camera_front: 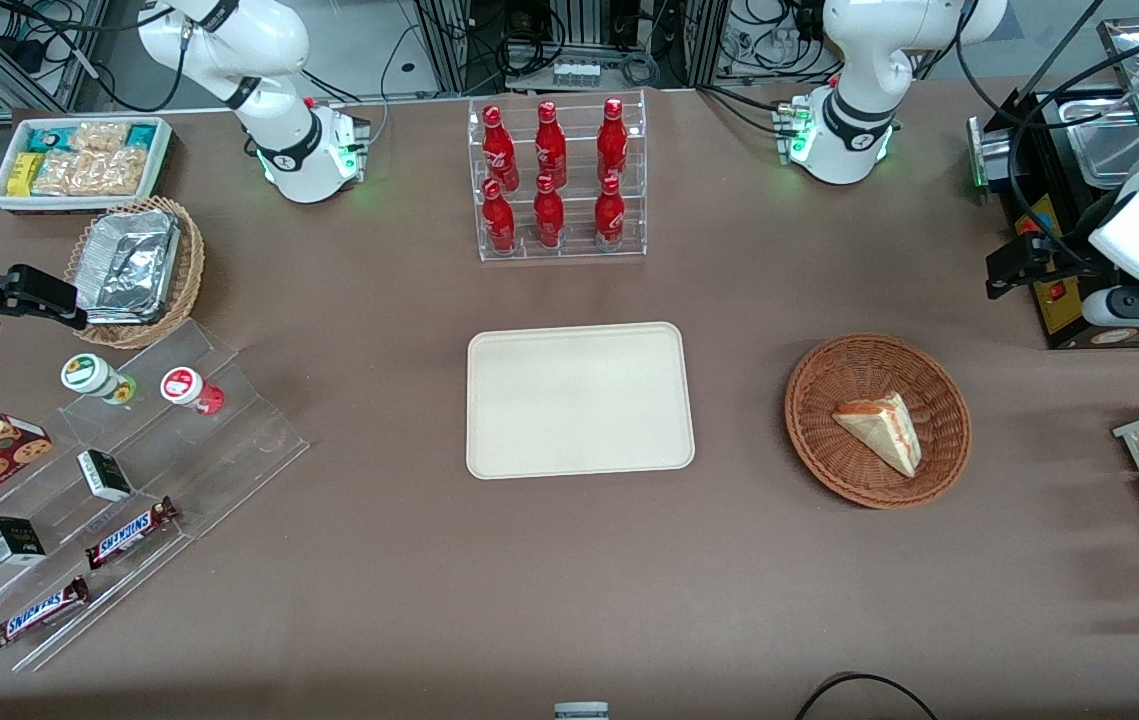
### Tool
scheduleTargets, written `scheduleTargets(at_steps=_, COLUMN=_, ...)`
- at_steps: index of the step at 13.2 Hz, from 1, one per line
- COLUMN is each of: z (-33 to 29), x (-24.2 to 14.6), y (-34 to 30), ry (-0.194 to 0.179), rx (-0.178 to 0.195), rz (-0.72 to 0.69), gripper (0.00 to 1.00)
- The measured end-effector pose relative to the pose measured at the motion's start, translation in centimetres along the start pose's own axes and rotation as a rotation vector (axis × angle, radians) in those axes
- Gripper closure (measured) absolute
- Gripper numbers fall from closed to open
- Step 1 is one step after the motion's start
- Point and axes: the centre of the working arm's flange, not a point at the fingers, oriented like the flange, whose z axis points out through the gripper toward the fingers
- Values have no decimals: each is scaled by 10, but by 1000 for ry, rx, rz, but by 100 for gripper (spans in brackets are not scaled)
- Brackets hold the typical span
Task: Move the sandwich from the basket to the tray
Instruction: 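Move the left gripper over the wrapped sandwich in the wicker basket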
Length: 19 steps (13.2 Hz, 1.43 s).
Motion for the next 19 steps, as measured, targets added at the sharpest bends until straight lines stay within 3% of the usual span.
scheduleTargets(at_steps=7, z=23, x=1, y=3, ry=-28, rx=3, rz=-6, gripper=0)
scheduleTargets(at_steps=11, z=81, x=4, y=4, ry=3, rx=3, rz=-128, gripper=0)
scheduleTargets(at_steps=13, z=121, x=3, y=6, ry=0, rx=6, rz=-245, gripper=0)
scheduleTargets(at_steps=17, z=202, x=0, y=12, ry=77, rx=-8, rz=-428, gripper=0)
scheduleTargets(at_steps=19, z=237, x=-1, y=13, ry=87, rx=-16, rz=-500, gripper=0)
